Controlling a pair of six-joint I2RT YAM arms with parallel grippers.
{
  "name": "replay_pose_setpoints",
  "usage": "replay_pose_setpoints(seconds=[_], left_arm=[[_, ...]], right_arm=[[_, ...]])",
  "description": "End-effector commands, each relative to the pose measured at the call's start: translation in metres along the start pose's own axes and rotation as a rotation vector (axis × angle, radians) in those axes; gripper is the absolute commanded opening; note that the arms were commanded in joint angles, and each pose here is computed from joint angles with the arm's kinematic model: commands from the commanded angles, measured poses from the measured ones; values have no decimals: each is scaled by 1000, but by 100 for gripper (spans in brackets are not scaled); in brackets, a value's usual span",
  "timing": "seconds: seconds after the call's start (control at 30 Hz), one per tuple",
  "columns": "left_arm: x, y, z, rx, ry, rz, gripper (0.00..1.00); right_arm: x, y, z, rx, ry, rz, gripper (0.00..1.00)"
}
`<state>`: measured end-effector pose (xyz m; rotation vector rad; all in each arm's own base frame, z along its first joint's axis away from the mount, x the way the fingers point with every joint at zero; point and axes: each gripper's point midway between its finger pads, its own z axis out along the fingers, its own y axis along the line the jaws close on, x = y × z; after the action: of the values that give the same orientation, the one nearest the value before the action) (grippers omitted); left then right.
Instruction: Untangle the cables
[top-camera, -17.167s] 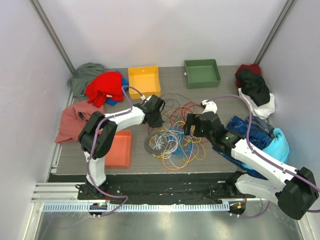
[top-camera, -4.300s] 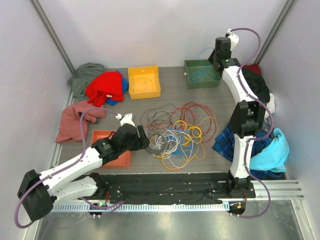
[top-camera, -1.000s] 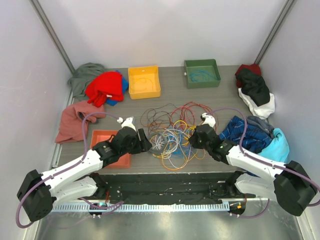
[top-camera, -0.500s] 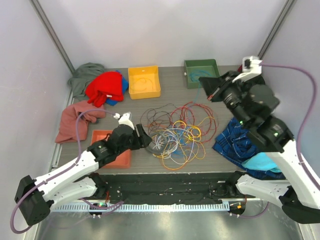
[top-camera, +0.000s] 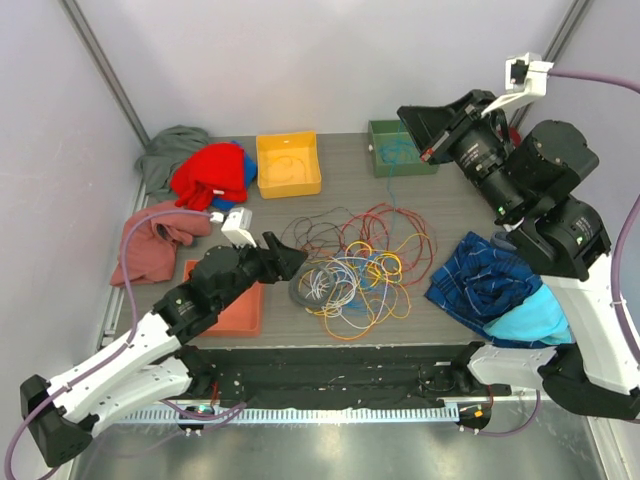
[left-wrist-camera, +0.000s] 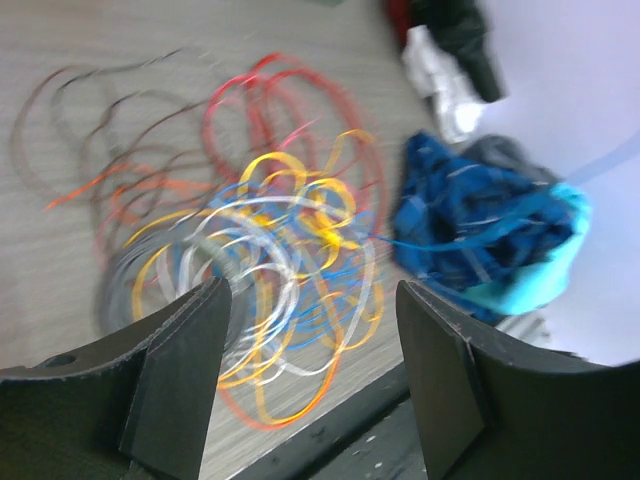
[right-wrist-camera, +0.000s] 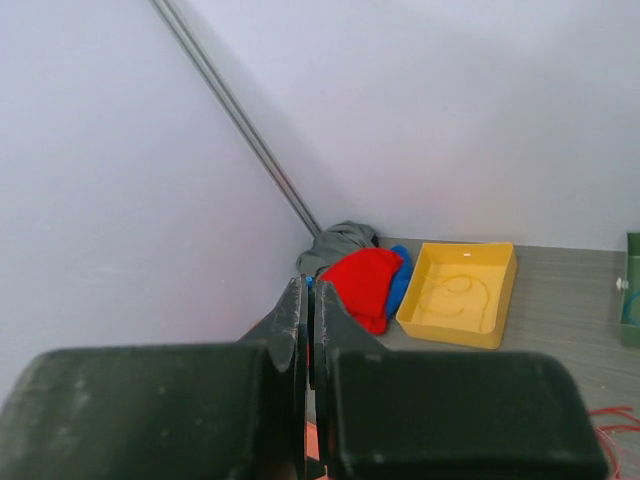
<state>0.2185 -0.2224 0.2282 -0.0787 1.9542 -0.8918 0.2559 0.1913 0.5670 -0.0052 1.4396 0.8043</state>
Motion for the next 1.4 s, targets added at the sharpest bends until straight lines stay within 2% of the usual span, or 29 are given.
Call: replay_pose_setpoints(seconds=[0.0,0.07,0.1,0.13,0.17,0.23,0.63,0.8,0.87,1.0,1.03,1.07,1.1,1.13,1.2,1.23,1.3,1.33,1.37], left_arm=[[-42,-65,-5,296,-163,29,72],[-41,-77,-1,361,-162,37,73],[-39,-80,2,381,-165,52,80],[-52,-92,-1,440,-231,49,81],[-42,-94,0,477,-215,60,93],[-44,-107,-2,561,-268,84,100],[19,-121,63,528,-147,252,100],[20,-112,92,439,-167,247,97],[25,-111,102,424,-158,245,93],[32,-113,112,412,-102,256,59],[32,-114,112,407,-90,261,37],[27,-114,108,397,-95,264,26],[22,-112,105,382,-96,265,3],[29,-98,105,323,-47,281,0],[4,-100,89,291,-78,288,0],[8,-88,84,245,-35,304,0],[-29,-97,61,228,-92,305,0],[-33,-90,53,186,-64,326,0],[-61,-106,41,202,-117,325,0]], right_arm=[[-33,29,-9,-102,-48,39,1],[-29,35,-4,-125,-28,56,1],[-31,38,-5,-133,-28,74,1],[-31,40,-4,-140,-25,82,1],[-29,41,-3,-147,-18,88,1],[-27,43,-2,-152,-12,100,1],[-5,38,2,-148,40,114,1],[1,38,-1,-159,54,122,1],[1,38,-4,-163,54,121,1],[-2,32,-14,-145,38,97,1],[-4,27,-15,-122,26,90,1],[-5,23,-21,-109,20,84,1],[-4,18,-24,-96,18,69,1],[-3,15,-27,-86,16,63,1],[3,4,-35,-54,16,53,1],[8,-2,-37,-35,20,44,1],[22,-17,-44,11,32,35,1],[28,-24,-46,33,38,32,1],[47,-35,-45,64,72,23,1]])
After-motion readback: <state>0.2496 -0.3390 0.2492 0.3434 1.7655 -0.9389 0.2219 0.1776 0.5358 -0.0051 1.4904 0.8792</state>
